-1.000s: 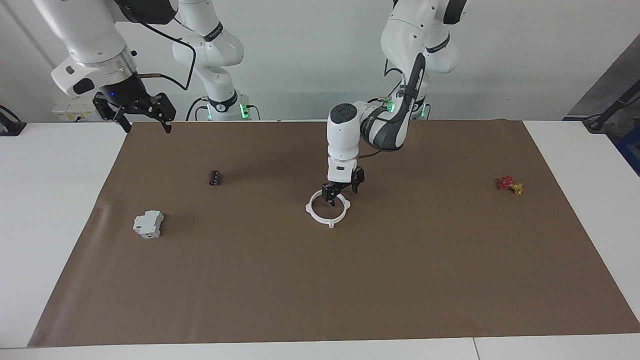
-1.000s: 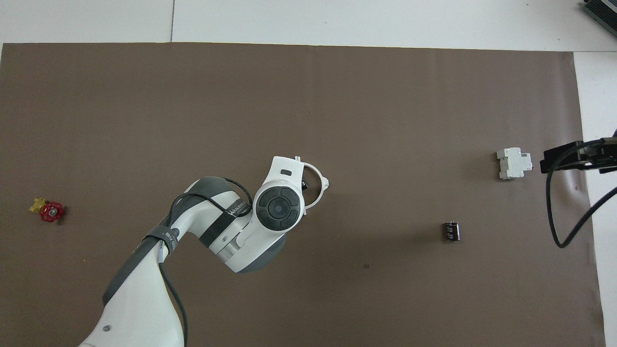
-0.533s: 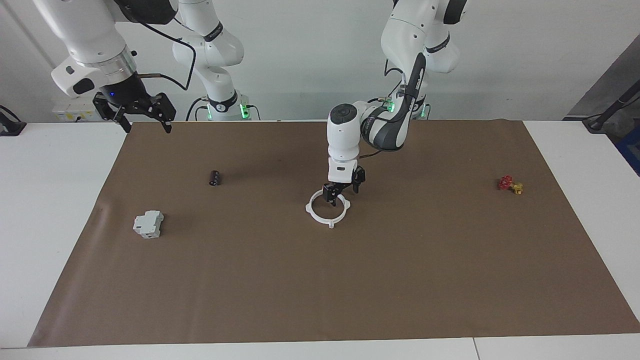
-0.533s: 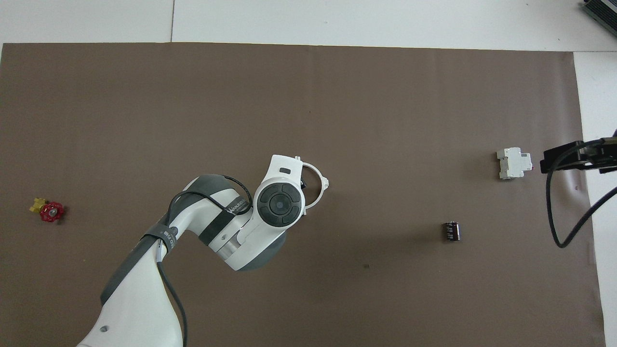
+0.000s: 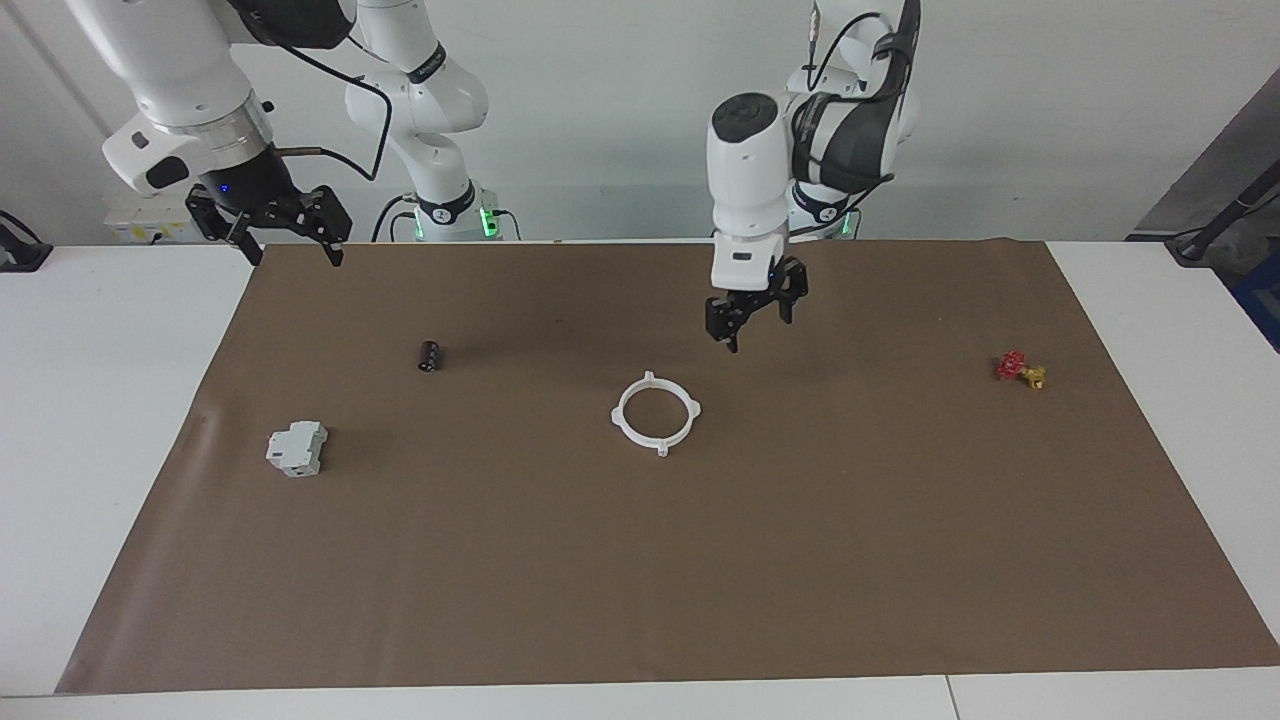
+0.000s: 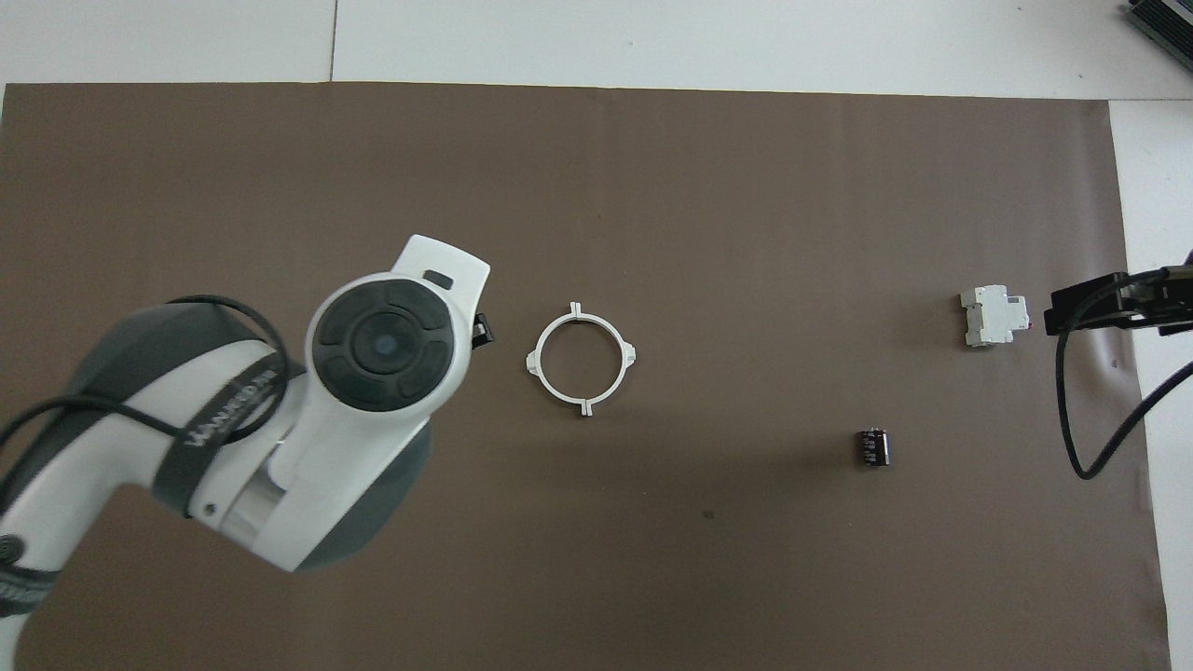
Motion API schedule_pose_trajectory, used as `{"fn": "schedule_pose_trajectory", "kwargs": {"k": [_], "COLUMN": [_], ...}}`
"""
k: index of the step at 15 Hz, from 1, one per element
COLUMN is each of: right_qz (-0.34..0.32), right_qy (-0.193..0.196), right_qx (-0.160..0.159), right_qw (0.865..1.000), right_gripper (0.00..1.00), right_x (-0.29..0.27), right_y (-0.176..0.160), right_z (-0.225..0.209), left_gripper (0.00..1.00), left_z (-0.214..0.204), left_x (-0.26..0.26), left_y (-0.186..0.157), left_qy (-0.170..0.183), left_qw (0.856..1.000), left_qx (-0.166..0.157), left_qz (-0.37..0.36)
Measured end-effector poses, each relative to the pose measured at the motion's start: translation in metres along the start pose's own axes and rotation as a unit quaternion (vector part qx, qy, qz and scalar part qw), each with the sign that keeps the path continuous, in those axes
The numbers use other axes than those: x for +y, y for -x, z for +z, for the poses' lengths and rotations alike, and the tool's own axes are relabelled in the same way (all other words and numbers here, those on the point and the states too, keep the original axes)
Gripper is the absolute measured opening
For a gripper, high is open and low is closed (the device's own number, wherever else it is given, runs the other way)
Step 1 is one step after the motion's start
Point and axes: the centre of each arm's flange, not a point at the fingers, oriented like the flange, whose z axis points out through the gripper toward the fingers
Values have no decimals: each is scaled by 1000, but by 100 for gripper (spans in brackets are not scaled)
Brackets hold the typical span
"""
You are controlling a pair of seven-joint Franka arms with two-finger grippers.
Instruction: Assemble drain pipe with both arms
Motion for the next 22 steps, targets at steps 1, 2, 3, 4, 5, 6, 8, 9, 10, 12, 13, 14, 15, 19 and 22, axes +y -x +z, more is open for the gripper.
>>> {"fn": "schedule_pose_trajectory", "kwargs": {"k": [1,2,3,4,5,6,8,9,10,12,13,14,15,19,22], "right_qz": [0,0,0,0,0,0,0,0,0,0,0,0,0,0,0], "right_qy": [0,0,0,0,0,0,0,0,0,0,0,0,0,0,0], "right_qx": [0,0,0,0,0,0,0,0,0,0,0,0,0,0,0], "right_qw": [1000,1000,1000,1000,1000,1000,1000,1000,1000,1000,1000,1000,1000,1000,1000], "right_gripper": [100,100,100,100,100,100,100,100,100,100,100,100,100,100,100], "right_x": [0,0,0,0,0,0,0,0,0,0,0,0,0,0,0], "right_y": [0,0,0,0,0,0,0,0,0,0,0,0,0,0,0], "right_z": [0,0,0,0,0,0,0,0,0,0,0,0,0,0,0], "left_gripper": [100,100,100,100,100,100,100,100,100,100,100,100,100,100,100], "left_z": [-24,-43,-58,-67,-71,-70,-66,-63,-62,-59,-54,-45,-33,-2,-15], "left_x": [-35,-76,-119,-160,-194,-224,-270,-290,-308,-321,-319,-314,-307,-265,-258], "left_y": [-23,-50,-76,-98,-115,-128,-142,-146,-147,-145,-140,-133,-128,-125,-136], "left_qy": [7,17,24,30,32,33,32,31,31,33,33,33,33,56,75], "left_qw": [1000,999,998,996,995,993,991,989,988,985,983,981,978,968,972], "left_qx": [-14,-25,-32,-35,-38,-40,-47,-53,-60,-68,-74,-83,-93,-125,-113], "left_qz": [19,35,53,71,87,102,125,133,141,158,166,174,181,210,193]}}
